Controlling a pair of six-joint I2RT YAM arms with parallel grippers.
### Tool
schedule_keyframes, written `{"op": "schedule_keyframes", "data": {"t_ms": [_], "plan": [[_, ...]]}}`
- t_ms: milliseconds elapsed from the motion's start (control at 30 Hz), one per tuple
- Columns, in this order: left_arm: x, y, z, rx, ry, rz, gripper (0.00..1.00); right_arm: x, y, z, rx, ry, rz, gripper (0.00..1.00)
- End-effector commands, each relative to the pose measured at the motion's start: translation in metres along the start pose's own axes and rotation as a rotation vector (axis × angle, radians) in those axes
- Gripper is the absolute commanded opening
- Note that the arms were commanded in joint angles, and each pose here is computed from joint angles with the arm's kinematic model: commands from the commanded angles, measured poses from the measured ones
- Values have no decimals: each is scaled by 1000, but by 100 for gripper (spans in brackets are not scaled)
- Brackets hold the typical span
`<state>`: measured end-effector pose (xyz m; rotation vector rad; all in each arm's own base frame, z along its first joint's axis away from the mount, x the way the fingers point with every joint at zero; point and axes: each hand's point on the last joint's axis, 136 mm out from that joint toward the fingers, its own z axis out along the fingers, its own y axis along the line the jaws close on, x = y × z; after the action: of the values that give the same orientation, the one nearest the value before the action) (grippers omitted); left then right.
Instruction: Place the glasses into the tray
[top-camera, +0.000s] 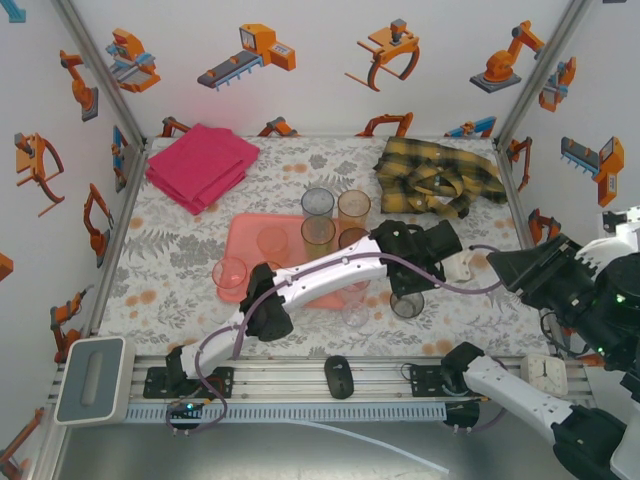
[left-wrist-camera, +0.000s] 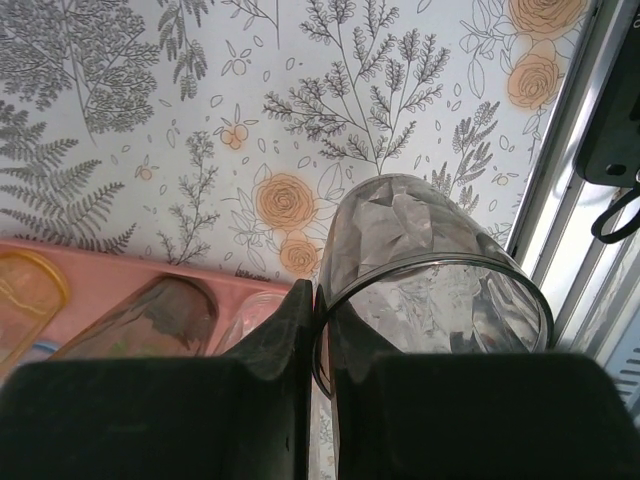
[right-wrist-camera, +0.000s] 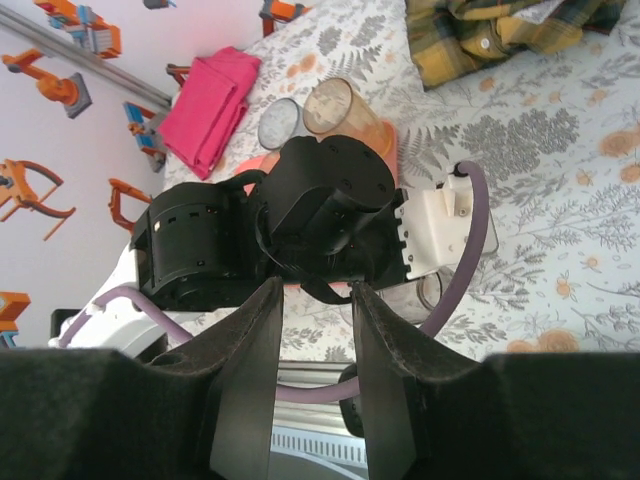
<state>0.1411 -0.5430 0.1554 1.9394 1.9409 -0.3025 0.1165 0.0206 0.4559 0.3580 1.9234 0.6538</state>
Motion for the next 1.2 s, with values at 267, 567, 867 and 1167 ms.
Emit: {"op": "schedule_keyframes", "data": {"t_ms": [267, 567, 867, 1167], "plan": [[5, 41, -76, -68, -61, -38, 14, -17, 17, 8, -15, -42, -52, 38], [-17, 45, -129, -115, -204, -33, 16, -13, 14, 10, -9, -33, -49, 39], [-13, 66, -187, -249, -271, -26, 17, -9, 14, 13, -6, -17, -47, 39], [39, 115, -229, -361, -210, -134, 16, -8, 17, 20, -30, -25, -19, 39]]}}
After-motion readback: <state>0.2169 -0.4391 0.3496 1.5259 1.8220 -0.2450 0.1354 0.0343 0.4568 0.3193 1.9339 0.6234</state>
